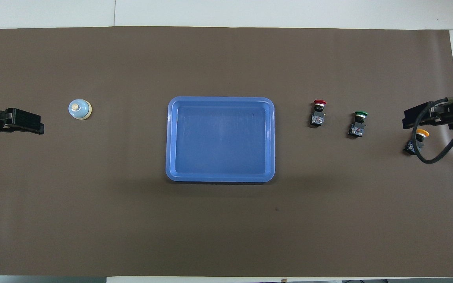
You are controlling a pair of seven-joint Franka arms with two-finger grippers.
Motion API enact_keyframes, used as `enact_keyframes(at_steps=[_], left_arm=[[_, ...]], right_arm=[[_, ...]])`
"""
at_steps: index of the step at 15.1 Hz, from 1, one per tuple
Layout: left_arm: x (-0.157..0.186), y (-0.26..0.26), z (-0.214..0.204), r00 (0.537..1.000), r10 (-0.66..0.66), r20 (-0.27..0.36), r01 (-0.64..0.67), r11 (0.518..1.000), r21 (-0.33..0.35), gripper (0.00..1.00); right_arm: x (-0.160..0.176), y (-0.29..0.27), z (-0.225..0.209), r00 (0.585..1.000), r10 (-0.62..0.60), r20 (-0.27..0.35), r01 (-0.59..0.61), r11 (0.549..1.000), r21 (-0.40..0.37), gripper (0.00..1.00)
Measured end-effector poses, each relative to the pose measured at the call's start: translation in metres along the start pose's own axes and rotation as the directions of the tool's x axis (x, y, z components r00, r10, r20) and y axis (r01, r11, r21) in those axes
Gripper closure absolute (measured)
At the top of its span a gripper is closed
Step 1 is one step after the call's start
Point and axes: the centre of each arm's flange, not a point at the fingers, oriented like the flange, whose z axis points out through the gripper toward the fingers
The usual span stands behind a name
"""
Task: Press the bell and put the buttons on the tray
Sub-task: 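Move the left gripper over the silver bell and lower it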
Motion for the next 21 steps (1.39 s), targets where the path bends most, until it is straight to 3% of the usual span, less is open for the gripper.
enact_keyframes(at_steps=[7,12,16,19,21], left_arm=[[0.0,0.001,0.002,1.0,0.001,0.003,-0.001,1.0,0.0,0.0],[0.009,-0.003,0.012,1.0,-0.006,-0.018,0.006,1.0,-0.002,0.53],[0.041,-0.007,0.053,1.0,-0.014,-0.022,0.014,1.0,-0.006,0.97],[0.073,-0.011,0.103,1.0,-0.022,0.009,0.022,1.0,-0.008,0.99],[0.095,-0.019,0.134,0.999,-0.035,-0.007,0.035,0.999,-0.01,0.99]], right_arm=[[0.0,0.0,0.0,1.0,0.0,0.0,0.0,1.0,0.0,0.0],[0.0,0.0,0.0,1.0,0.0,0.0,0.0,1.0,0.0,0.0],[0.0,0.0,0.0,1.0,0.0,0.0,0.0,1.0,0.0,0.0],[0.0,0.0,0.0,1.0,0.0,0.0,0.0,1.0,0.0,0.0],[0.0,0.0,0.0,1.0,0.0,0.0,0.0,1.0,0.0,0.0]])
